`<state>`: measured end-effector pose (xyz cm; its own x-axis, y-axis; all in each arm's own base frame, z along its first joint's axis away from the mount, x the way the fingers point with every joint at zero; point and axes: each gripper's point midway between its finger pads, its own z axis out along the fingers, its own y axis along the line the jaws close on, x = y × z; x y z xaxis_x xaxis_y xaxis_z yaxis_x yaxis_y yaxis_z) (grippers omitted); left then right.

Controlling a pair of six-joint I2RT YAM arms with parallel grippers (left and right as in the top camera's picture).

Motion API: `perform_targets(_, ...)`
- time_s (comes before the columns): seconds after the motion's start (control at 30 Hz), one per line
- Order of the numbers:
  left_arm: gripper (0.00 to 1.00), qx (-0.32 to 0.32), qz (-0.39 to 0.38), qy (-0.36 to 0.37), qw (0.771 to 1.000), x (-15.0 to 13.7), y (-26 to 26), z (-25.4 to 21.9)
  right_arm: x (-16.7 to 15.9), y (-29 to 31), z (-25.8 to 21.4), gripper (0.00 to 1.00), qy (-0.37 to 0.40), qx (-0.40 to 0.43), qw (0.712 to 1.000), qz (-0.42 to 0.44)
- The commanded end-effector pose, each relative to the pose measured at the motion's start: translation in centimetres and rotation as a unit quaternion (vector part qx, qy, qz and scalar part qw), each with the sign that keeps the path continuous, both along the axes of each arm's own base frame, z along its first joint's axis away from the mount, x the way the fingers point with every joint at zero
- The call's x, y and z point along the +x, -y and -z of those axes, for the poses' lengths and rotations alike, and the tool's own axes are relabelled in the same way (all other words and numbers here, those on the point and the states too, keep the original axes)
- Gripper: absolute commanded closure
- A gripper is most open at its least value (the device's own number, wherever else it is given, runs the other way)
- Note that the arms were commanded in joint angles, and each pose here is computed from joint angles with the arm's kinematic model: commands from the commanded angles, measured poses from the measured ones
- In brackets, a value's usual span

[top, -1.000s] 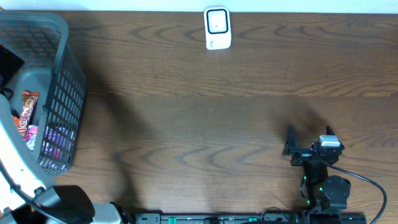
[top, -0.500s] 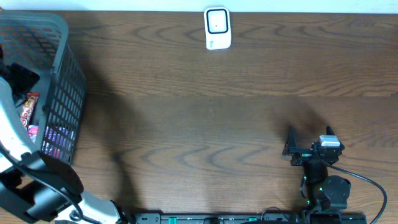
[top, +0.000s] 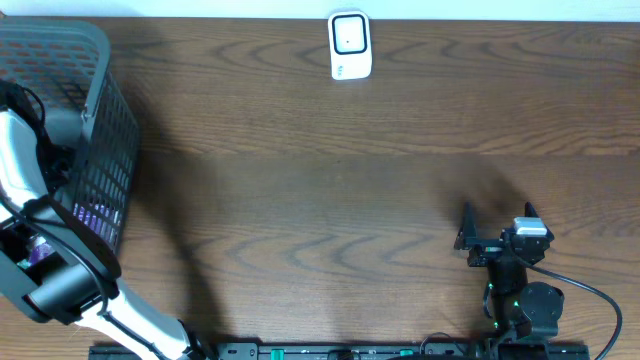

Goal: Scan the item barcode
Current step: 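Reach the left gripper into the basket and grasp the purple Carefree box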

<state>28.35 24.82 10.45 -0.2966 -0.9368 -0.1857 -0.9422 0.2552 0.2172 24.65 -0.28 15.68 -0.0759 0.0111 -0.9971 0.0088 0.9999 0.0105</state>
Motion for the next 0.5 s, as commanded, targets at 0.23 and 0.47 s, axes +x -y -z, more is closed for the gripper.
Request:
perform_targets(0.23, 0.02, -0.02, -0.044, -0.035, 0.998, -1.8, 0.9, 2.4, 0.0, 0.1, 0.0, 0.01, 0.0, -0.007, 1.0, 0.001)
perform_targets(0.47, 0.02, -0.027, -0.052, -0.047, 0.997, -2.7, 1.5, 4.2, 0.0, 0.1, 0.0, 0.01, 0.0, -0.007, 1.0, 0.001)
